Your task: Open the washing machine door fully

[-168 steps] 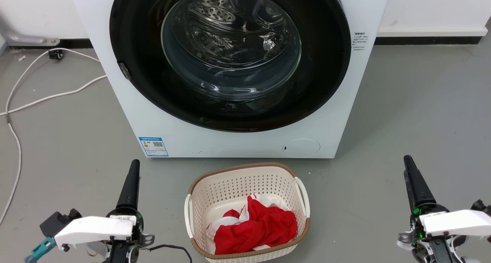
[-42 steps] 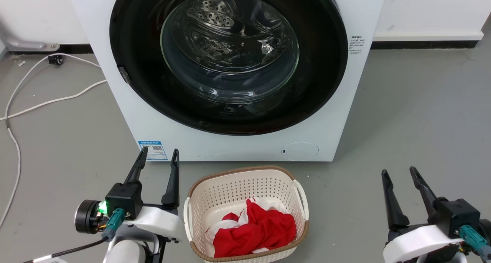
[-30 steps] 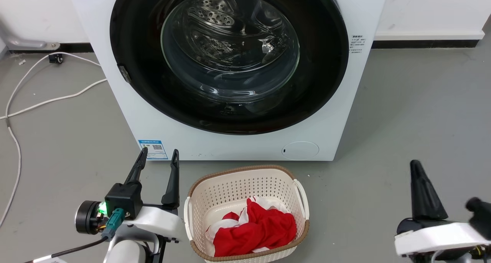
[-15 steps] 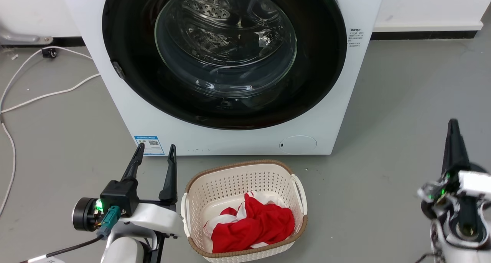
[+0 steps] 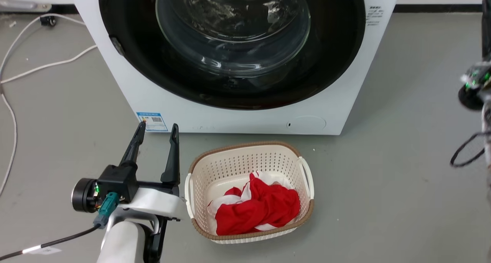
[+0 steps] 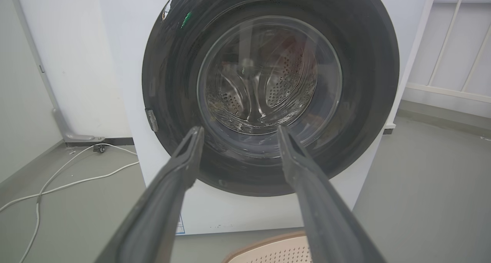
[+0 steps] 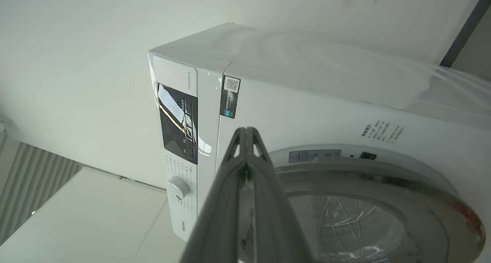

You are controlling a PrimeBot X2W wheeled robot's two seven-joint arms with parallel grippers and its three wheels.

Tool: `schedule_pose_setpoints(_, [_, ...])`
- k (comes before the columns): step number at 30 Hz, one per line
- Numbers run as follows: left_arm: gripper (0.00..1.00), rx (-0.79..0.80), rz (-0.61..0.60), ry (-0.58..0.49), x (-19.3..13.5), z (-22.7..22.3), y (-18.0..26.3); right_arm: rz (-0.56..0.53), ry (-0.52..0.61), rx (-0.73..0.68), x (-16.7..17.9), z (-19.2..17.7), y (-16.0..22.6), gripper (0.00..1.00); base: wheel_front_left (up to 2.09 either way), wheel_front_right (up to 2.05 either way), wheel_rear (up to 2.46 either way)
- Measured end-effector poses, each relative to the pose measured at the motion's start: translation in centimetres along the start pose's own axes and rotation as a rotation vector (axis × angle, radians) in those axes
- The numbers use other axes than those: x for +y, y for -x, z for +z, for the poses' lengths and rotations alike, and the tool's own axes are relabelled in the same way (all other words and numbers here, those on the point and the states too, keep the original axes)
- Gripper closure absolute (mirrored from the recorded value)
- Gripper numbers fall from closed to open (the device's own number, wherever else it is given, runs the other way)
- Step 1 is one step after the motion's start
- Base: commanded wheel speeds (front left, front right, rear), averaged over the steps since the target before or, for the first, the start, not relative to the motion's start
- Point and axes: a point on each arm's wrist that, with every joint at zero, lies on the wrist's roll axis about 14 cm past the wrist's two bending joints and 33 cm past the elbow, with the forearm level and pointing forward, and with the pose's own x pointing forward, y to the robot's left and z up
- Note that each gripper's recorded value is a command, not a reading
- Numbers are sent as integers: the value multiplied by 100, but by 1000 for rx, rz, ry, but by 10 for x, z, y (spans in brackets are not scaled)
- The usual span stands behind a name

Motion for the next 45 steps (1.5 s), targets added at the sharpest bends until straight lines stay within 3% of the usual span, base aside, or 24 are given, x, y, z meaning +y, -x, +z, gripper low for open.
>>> schedule_pose_setpoints(11, [0,4,15,-1,9,-9,-16,-55,257,298,19,-49,-81,100,0,0,0])
schedule_pose_setpoints(19, [0,19,26,-6,18,-22,-30,-152,393,535,-4,-107,-107,100,0,0,0])
schedule_pose_setpoints(23, [0,31,32,-7,22,-30,-37,-184,452,585,-19,-121,-118,100,0,0,0])
schedule_pose_setpoints(32, [0,60,36,-11,27,-48,-45,-233,499,674,-58,-151,-126,100,0,0,0])
schedule_pose_setpoints(45, [0,69,39,0,27,-53,-48,-277,456,832,-75,-178,-109,100,0,0,0])
